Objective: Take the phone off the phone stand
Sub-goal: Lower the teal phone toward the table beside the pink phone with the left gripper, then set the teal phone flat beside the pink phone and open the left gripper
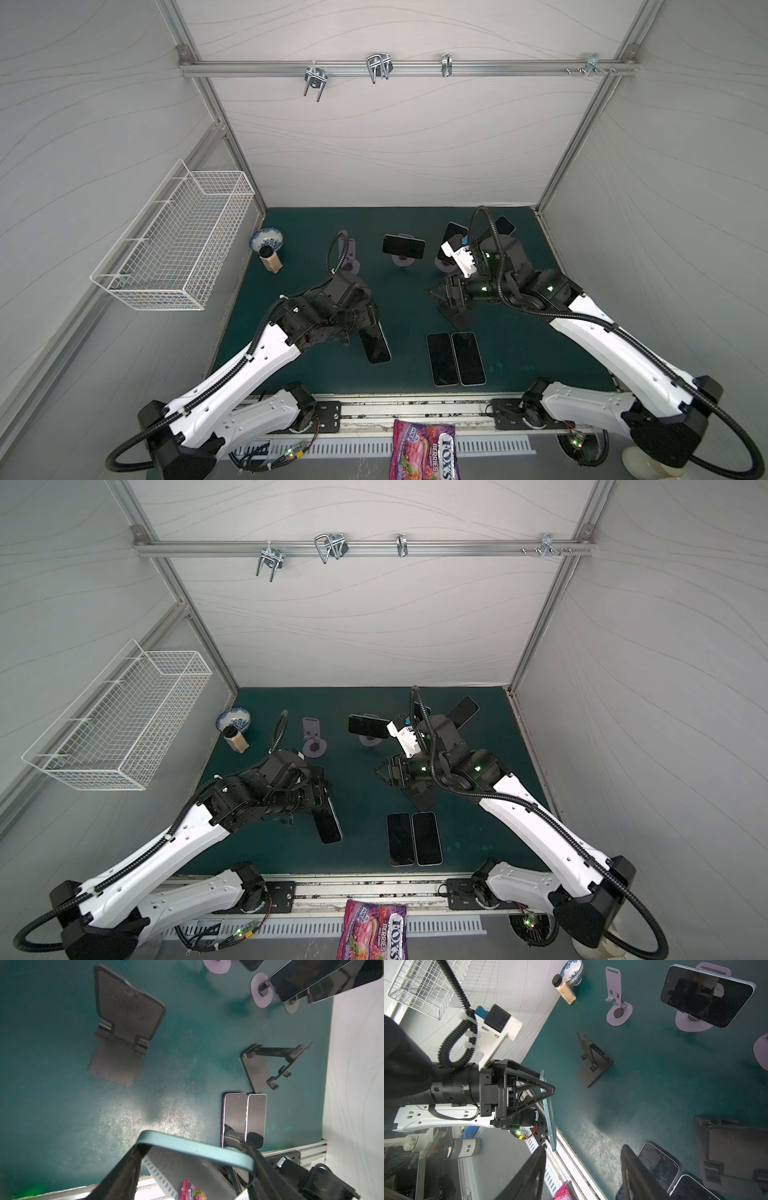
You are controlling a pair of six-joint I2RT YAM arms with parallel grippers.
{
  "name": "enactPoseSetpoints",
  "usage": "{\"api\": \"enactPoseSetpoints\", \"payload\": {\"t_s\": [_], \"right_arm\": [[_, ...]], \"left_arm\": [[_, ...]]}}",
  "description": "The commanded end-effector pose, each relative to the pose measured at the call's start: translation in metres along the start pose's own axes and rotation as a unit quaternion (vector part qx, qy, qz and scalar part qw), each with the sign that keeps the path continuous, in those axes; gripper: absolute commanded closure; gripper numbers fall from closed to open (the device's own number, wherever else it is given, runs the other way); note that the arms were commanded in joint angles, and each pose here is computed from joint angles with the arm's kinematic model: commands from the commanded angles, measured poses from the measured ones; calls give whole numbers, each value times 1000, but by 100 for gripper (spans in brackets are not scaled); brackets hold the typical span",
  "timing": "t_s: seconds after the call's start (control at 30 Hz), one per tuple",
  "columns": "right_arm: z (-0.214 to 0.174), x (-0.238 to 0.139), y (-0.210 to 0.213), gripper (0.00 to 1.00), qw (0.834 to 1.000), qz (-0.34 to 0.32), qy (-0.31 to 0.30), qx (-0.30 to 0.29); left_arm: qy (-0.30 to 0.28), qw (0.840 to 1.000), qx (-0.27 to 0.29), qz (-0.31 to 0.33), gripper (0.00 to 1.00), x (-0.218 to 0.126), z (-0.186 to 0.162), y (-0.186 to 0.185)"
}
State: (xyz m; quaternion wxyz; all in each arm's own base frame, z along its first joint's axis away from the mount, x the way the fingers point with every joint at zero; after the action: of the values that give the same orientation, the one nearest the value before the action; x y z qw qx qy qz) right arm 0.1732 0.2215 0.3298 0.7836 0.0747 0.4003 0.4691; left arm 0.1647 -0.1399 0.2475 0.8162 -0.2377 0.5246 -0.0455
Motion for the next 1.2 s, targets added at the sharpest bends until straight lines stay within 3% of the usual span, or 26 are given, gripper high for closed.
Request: {"api": "enactPoseSetpoints", "payload": {"t_s": [0.0, 1.17], "right_arm": [[0, -4, 2, 42, 1000, 7, -8, 0], [-6, -12, 2, 41, 1000, -5, 1, -6]], "left_arm": [[-16, 1000, 5, -20, 43, 1, 5, -12], [56, 994, 87, 25, 44, 31, 6, -35]]}}
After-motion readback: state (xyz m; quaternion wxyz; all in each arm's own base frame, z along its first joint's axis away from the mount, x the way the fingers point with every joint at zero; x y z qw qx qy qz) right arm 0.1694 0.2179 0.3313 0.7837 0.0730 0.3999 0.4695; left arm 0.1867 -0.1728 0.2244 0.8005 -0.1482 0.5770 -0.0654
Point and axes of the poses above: each gripper's point midway between its finger pads, its own x axis out along the fingers, its own y axis along the line the jaws close on, z = x × y, the point moved 7 cm from there along -x, back along the fingers, and after that the axes turned 3 degrees about -x, right-handed, at the moved point
